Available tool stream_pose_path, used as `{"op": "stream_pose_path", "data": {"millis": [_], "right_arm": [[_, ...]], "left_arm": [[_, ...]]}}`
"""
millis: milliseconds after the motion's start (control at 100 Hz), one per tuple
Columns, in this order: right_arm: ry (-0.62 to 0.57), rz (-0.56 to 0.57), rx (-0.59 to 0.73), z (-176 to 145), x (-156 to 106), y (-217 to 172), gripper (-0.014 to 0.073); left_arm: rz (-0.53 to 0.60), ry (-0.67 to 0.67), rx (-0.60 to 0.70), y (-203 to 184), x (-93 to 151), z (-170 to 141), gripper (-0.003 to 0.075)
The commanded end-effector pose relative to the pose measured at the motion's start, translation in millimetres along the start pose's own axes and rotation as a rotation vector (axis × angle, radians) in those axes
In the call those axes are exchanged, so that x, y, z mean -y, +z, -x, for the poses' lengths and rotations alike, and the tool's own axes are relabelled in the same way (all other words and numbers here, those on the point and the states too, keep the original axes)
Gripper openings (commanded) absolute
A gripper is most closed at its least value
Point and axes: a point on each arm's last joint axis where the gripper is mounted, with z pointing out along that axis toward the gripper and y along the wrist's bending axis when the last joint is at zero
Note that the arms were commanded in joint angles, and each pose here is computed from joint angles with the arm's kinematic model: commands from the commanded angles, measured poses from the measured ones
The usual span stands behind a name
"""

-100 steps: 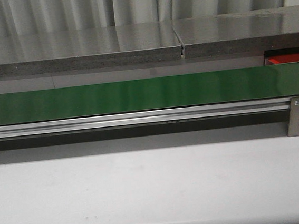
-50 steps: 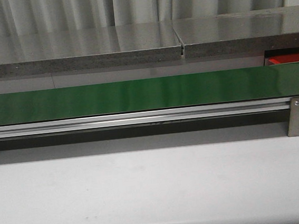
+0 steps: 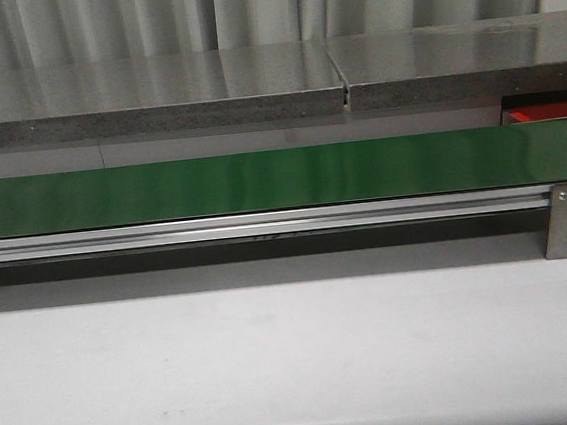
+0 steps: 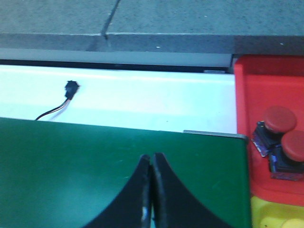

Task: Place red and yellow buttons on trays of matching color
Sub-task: 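Raise the right gripper away from the red tray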

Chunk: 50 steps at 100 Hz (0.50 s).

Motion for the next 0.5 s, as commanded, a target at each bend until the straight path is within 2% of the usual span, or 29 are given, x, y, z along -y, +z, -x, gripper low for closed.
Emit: {"op": "stream_pose_path", "data": {"millis": [0,490], "right_arm": [[-0.039,0.012,0.092,11,-13,-26,-0.0076],[-0.096,0.091,0.127,-26,-34,-89,-0.0076]], "left_arm": [[-0.006,-0.015,0.093,-5,2,13,-0.002],[-0.006,-0.015,0.093,-5,2,13,-0.002]]}}
